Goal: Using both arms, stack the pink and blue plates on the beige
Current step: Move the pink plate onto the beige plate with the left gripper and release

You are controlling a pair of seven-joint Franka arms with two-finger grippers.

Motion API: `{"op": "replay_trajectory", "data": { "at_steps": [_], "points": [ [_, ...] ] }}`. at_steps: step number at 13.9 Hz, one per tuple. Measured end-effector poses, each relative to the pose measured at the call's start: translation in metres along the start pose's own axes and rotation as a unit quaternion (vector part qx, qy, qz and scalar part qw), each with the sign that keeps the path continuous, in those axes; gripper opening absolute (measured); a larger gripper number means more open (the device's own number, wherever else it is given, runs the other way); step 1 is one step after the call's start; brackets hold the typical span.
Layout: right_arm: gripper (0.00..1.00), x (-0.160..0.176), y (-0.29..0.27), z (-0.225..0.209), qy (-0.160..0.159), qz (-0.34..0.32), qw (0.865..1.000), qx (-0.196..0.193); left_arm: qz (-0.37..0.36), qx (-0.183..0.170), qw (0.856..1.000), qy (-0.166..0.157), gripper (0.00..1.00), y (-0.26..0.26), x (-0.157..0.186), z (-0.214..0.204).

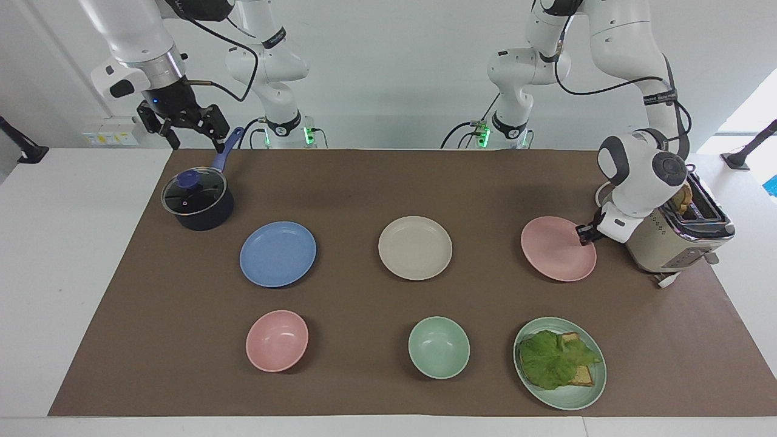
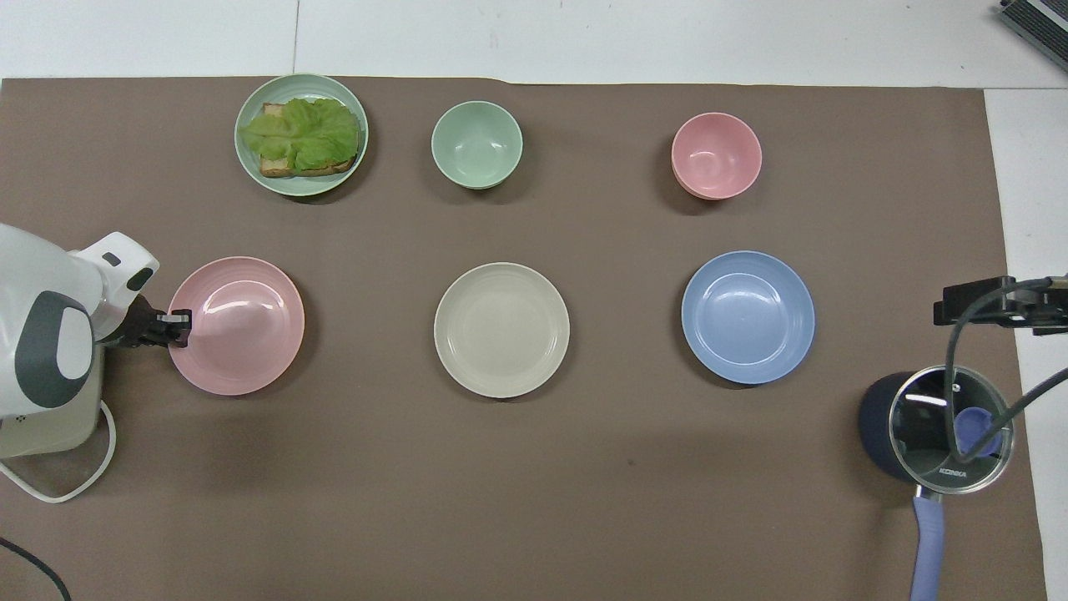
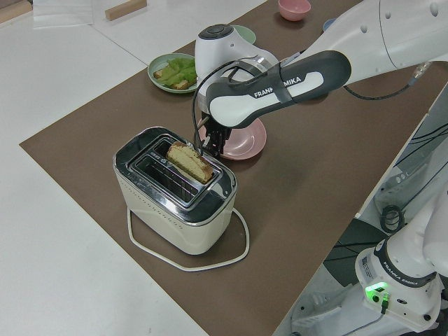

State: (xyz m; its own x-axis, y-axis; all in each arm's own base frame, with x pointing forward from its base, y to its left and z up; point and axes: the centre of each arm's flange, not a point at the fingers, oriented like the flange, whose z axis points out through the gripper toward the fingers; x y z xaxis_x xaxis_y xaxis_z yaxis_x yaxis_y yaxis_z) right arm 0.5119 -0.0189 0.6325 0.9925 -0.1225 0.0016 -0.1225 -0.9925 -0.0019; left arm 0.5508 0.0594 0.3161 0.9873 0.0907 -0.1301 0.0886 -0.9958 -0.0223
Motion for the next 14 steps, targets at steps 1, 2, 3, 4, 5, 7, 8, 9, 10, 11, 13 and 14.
{"op": "replay_trajectory", "data": {
  "at_steps": [1,2,3,4,5,7,8,9,10,11,13,14],
  "points": [
    [1.00,0.000,0.000,0.000,0.000,0.000,1.000,0.000,0.001,0.000,1.000,-0.009,0.15,0.001,0.000,-0.005],
    [1.00,0.000,0.000,0.000,0.000,0.000,1.000,0.000,0.002,-0.001,1.000,-0.020,0.15,0.003,0.001,-0.012],
    [1.00,0.000,0.000,0.000,0.000,0.000,1.000,0.000,0.002,-0.007,0.999,-0.032,0.10,0.007,0.002,-0.024],
    [1.00,0.000,0.000,0.000,0.000,0.000,1.000,0.000,0.001,-0.018,0.999,-0.038,0.05,0.011,0.004,-0.038],
    [1.00,0.000,0.000,0.000,0.000,0.000,1.000,0.000,0.003,-0.023,0.999,-0.044,0.05,0.016,0.005,-0.052],
    [1.00,0.000,0.000,0.000,0.000,0.000,1.000,0.000,0.008,-0.032,0.998,-0.050,0.05,0.024,0.002,-0.071],
    [1.00,0.000,0.000,0.000,0.000,0.000,1.000,0.000,0.010,-0.041,0.998,-0.051,0.05,0.031,-0.001,-0.080],
    [1.00,0.000,0.000,0.000,0.000,0.000,1.000,0.000,0.012,-0.054,0.997,-0.049,0.05,0.038,-0.004,-0.090],
    [1.00,0.000,0.000,0.000,0.000,0.000,1.000,0.000,0.015,-0.068,0.997,-0.046,0.05,0.047,-0.007,-0.101],
    [1.00,0.000,0.000,0.000,0.000,0.000,1.000,0.000,0.020,-0.081,0.996,-0.042,0.05,0.059,-0.012,-0.111],
    [1.00,0.000,0.003,-0.001,0.001,0.002,1.000,0.000,0.041,-0.109,0.992,-0.038,0.05,0.095,-0.022,-0.125],
    [1.00,0.000,0.003,-0.001,0.003,0.002,1.000,0.000,0.049,-0.118,0.991,-0.039,0.05,0.114,-0.026,-0.128]
  ]
}}
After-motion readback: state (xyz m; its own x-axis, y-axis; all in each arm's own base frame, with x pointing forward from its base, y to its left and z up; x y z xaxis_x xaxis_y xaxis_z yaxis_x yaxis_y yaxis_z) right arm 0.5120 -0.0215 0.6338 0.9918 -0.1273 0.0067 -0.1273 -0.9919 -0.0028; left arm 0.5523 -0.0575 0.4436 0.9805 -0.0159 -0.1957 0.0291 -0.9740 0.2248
